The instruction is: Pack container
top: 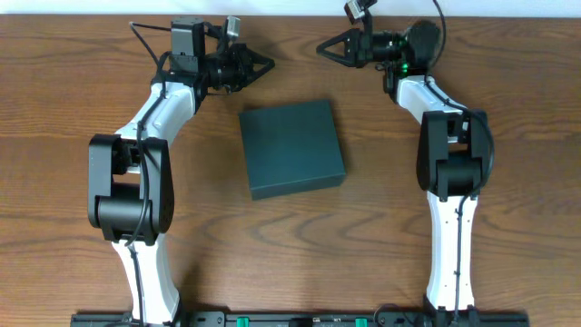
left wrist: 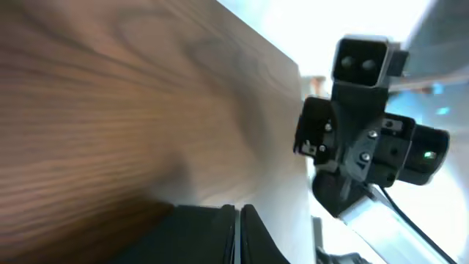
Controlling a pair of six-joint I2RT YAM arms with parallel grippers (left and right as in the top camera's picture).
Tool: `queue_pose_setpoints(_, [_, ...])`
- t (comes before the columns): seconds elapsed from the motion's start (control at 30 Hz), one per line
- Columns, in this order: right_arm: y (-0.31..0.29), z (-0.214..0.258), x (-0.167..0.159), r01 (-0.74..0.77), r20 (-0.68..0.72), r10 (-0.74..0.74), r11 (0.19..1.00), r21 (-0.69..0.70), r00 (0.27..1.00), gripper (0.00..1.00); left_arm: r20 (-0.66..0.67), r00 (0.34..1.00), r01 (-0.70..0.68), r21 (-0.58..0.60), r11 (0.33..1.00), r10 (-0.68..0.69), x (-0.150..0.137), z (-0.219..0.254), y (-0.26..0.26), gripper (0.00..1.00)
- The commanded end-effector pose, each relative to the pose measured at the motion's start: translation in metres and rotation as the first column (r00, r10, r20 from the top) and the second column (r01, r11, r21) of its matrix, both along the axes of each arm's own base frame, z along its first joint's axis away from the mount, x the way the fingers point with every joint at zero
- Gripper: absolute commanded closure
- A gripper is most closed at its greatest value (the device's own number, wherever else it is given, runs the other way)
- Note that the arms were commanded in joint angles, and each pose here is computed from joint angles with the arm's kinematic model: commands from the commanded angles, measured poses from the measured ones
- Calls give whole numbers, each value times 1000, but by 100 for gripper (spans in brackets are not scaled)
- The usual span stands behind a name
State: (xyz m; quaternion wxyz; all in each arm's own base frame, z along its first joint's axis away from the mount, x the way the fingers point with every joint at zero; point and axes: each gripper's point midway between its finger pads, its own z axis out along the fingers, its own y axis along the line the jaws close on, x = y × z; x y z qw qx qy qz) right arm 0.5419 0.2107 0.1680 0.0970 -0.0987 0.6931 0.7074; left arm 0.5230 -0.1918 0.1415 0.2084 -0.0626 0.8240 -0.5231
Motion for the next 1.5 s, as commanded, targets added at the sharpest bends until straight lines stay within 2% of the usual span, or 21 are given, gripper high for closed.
queue_pose_setpoints(0.0, [-7, -11, 40, 210, 93, -209, 978, -7, 974, 98, 19, 989, -145, 114, 983, 144, 21, -8, 22, 94])
queue_pose_setpoints(0.07, [-19, -42, 65, 362, -5, -364, 927, -95, 931, 98, -9, 979, -200, 170, 965, 204, 24, -19, 32, 94])
queue_pose_setpoints(0.17, [-31, -51, 83, 458, 23, -460, 876, -147, 887, 98, -19, 966, -246, 250, 936, 258, 28, -23, 47, 94])
queue_pose_setpoints(0.27, [-52, -41, 105, 550, 94, -543, 811, -199, 835, 98, 46, 953, -294, 394, 871, 300, 40, -6, 72, 94])
queue_pose_setpoints(0.43, [-76, 13, 119, 605, 311, -522, 727, -325, 794, 98, 184, 954, -299, 502, 812, 238, 49, 67, 84, 94])
queue_pose_setpoints(0.53, [-98, 52, 106, 648, 444, -474, 606, -462, 760, 98, 214, 964, -252, 546, 799, 158, 36, 107, 78, 94])
queue_pose_setpoints(0.63, [-122, 79, 80, 661, 481, -454, 492, -566, 750, 98, 203, 978, -166, 600, 782, 52, 15, 118, 62, 94])
queue_pose_setpoints(0.73, [-142, 91, 38, 617, 475, -403, 388, -685, 782, 98, 135, 990, -59, 676, 735, -45, -10, 103, 43, 94])
queue_pose_setpoints(0.8, [-149, 104, 7, 582, 468, -362, 348, -735, 806, 98, 69, 992, 28, 704, 710, -107, -27, 82, 27, 94])
queue_pose_setpoints(0.93, [-159, 155, -44, 597, 500, -338, 312, -739, 797, 98, -58, 977, 185, 710, 679, -205, -59, 42, 1, 94])
queue_pose_setpoints(1.07, [-182, 198, -99, 639, 570, -328, 163, -752, 754, 98, -134, 944, 304, 713, 631, -303, -87, 24, -14, 94])
queue_pose_setpoints(1.1, [-184, 201, -111, 635, 568, -326, 149, -758, 756, 98, -130, 934, 321, 716, 620, -333, -90, 25, -17, 94])
queue_pose_setpoints(1.2, [-186, 175, -144, 560, 500, -317, 135, -817, 806, 98, -130, 917, 360, 674, 645, -377, -98, 32, -22, 94])
queue_pose_setpoints(1.27, [-185, 137, -164, 479, 420, -321, 130, -868, 849, 98, -135, 903, 397, 626, 671, -407, -104, 30, -27, 94])
queue_pose_setpoints(1.4, [-146, 67, -192, 379, 265, -350, 313, -871, 898, 98, -200, 877, 463, 592, 659, -436, -121, 0, -35, 94])
queue_pose_setpoints(1.47, [-132, 33, -208, 340, 202, -363, 373, -863, 910, 98, -234, 861, 496, 580, 647, -451, -132, -12, -40, 94])
